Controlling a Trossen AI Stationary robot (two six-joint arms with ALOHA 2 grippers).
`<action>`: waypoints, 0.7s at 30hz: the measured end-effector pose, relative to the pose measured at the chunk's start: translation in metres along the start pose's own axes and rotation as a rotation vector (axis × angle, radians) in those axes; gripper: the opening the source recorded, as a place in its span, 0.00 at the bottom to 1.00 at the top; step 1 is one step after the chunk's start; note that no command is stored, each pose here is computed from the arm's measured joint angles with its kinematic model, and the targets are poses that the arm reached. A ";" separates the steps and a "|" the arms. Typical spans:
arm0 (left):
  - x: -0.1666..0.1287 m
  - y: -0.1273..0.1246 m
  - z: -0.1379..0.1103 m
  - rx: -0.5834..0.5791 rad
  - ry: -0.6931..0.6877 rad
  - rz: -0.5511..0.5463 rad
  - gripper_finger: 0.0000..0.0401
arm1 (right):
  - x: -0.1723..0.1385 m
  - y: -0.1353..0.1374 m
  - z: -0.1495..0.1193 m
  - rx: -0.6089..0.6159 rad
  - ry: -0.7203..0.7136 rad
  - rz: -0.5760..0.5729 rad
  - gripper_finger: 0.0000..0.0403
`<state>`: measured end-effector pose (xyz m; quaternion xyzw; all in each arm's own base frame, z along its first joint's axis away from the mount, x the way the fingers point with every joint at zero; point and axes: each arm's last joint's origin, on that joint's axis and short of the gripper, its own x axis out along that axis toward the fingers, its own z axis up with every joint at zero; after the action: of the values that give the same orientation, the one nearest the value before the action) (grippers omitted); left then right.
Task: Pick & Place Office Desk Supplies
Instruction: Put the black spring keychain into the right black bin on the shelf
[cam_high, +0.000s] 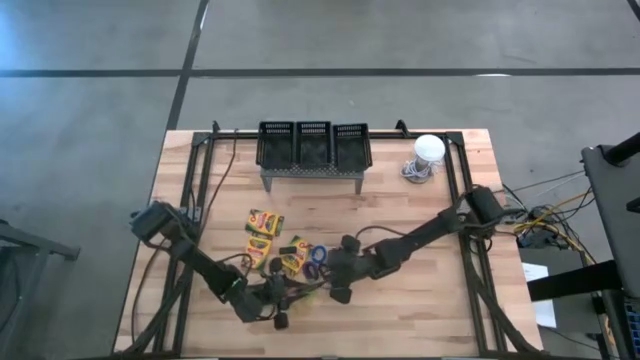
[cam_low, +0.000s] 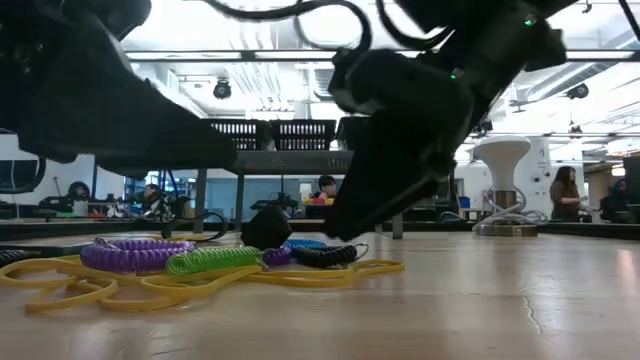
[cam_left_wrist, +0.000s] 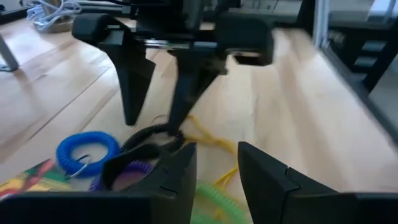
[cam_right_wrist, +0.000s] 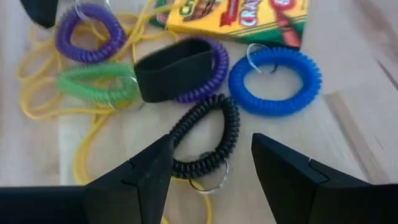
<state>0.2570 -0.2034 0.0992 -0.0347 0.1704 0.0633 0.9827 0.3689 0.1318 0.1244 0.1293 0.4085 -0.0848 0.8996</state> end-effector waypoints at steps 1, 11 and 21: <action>0.000 0.001 -0.001 0.014 0.013 0.006 0.30 | 0.003 0.003 0.003 -0.014 0.005 0.009 0.51; -0.001 0.005 -0.007 0.030 0.064 0.039 0.30 | 0.016 0.015 0.011 -0.129 0.141 -0.090 0.29; -0.001 0.006 -0.009 0.041 0.073 0.047 0.30 | -0.036 0.032 0.019 -0.262 0.042 -0.219 0.04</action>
<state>0.2526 -0.1988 0.0911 -0.0129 0.2081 0.0817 0.9746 0.3671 0.1583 0.1687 -0.0326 0.4463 -0.1259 0.8854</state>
